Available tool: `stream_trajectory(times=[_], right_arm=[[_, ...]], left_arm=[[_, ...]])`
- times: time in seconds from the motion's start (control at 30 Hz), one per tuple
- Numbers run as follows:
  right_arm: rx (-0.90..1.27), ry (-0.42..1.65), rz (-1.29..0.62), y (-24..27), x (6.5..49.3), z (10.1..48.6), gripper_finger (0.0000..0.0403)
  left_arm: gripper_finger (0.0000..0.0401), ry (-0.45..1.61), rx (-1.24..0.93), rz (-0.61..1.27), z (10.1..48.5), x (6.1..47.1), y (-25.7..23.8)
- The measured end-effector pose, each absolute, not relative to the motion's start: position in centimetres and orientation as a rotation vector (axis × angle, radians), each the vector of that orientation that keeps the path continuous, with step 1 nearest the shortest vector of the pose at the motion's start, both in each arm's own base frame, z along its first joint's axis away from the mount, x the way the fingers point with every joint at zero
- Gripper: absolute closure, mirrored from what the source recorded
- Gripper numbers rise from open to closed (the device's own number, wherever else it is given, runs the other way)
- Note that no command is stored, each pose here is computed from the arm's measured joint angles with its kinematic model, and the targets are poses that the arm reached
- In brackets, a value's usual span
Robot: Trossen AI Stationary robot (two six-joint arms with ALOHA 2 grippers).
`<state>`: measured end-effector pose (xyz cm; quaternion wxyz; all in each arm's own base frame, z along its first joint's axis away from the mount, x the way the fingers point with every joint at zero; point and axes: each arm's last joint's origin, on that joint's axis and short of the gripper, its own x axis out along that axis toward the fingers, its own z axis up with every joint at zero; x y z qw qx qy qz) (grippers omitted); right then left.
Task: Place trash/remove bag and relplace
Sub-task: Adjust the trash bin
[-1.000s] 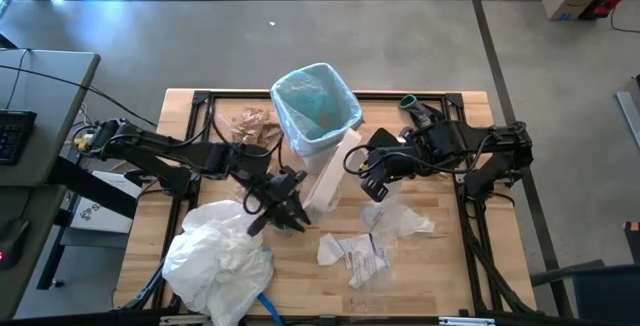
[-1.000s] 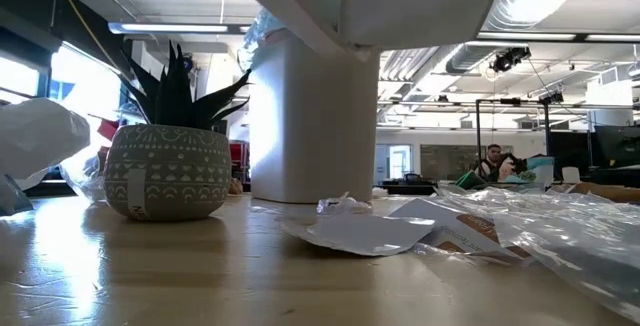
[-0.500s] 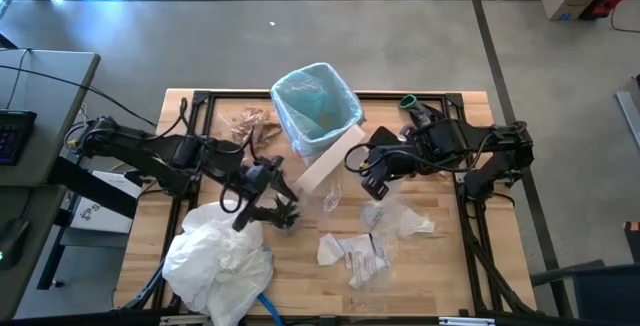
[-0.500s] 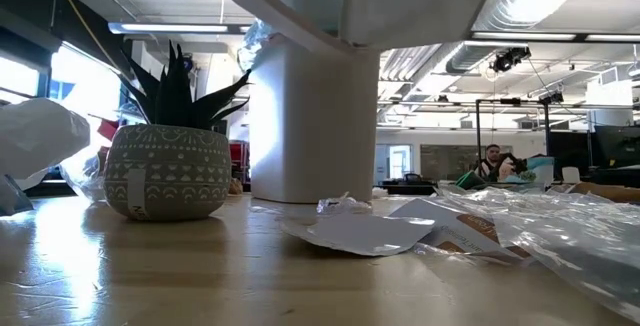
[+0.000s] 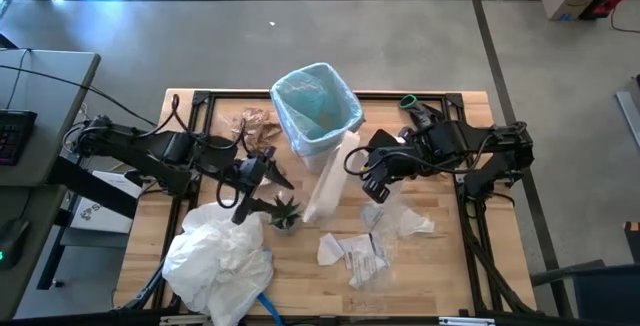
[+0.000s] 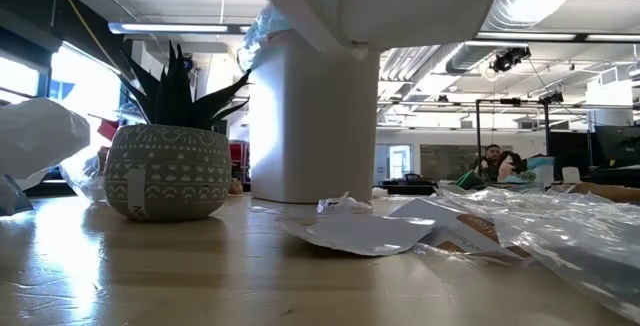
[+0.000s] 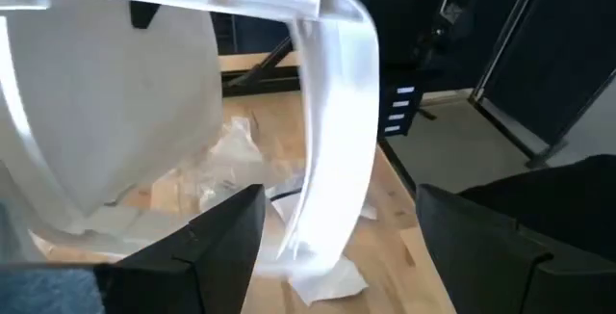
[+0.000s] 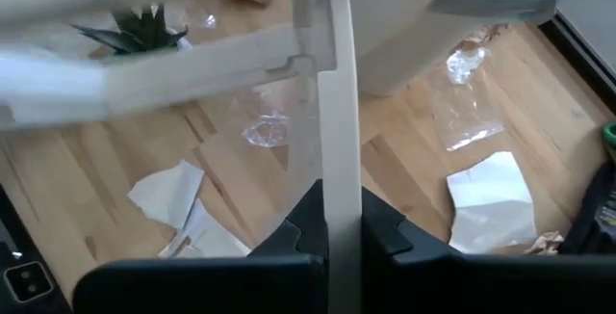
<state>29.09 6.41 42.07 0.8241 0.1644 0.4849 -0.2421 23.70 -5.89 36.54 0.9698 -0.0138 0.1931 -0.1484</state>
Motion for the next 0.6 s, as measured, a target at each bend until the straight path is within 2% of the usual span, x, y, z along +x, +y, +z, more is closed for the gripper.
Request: stream_trajectory(times=[0.43,0.6], right_arm=[[0.343,1.024,-0.526,6.4,29.1,42.1,0.0403],[0.334,1.02,-0.53,6.4,29.1,42.1,0.0403]], left_arm=[[0.0146,0.344,-0.084,-0.433,34.0,29.2,-6.3],[0.0153,0.322,-0.067,-0.394,33.6,30.0,-6.4]])
